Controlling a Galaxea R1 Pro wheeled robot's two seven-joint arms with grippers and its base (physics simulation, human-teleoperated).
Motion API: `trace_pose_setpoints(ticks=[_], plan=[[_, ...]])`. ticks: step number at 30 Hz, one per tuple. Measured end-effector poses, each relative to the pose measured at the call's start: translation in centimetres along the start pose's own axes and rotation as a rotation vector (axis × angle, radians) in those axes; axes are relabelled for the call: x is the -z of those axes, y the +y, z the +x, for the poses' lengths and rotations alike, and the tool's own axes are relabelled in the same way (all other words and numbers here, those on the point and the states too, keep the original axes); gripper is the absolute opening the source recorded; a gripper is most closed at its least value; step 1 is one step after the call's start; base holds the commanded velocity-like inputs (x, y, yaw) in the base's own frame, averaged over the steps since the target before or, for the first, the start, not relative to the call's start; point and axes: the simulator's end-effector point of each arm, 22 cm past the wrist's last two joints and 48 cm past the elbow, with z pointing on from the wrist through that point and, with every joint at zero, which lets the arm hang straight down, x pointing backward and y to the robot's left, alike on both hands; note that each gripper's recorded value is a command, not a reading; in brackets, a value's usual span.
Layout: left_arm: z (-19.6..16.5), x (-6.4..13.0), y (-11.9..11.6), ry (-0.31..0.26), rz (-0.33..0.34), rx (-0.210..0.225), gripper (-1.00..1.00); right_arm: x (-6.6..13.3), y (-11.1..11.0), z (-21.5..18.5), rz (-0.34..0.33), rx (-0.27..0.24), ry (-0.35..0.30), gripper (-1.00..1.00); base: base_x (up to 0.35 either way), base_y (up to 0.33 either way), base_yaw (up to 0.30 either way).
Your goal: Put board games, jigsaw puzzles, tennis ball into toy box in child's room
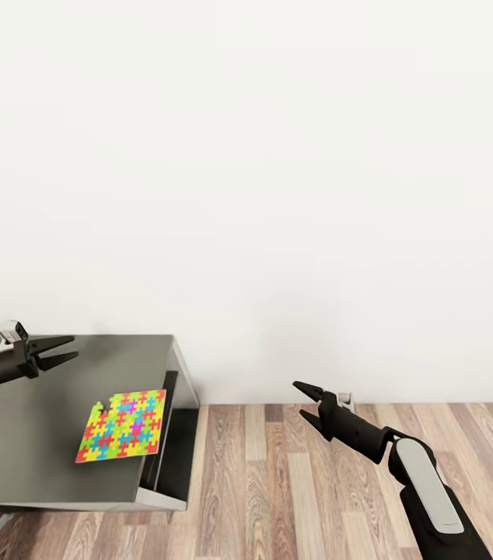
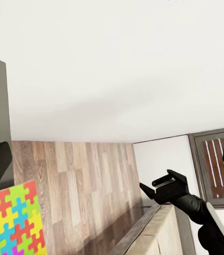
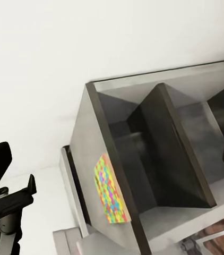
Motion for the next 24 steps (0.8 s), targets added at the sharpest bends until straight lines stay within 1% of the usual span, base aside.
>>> trace_pose_setpoints(ticks=[8, 24], plan=[[-0.2, 0.2, -0.7, -0.004, 0.006, -0.011, 1.00, 0.2, 0.7, -0.1, -0.009, 0.009, -0.003, 1.00, 0.000, 0.133, 0.000], [-0.7, 0.6, -2.1, -0.015, 0.019, -0.033, 1.00, 0.4, 2.1, 0.0, -0.031, 0.024, -0.008, 1.00, 0.000, 0.009, 0.000]])
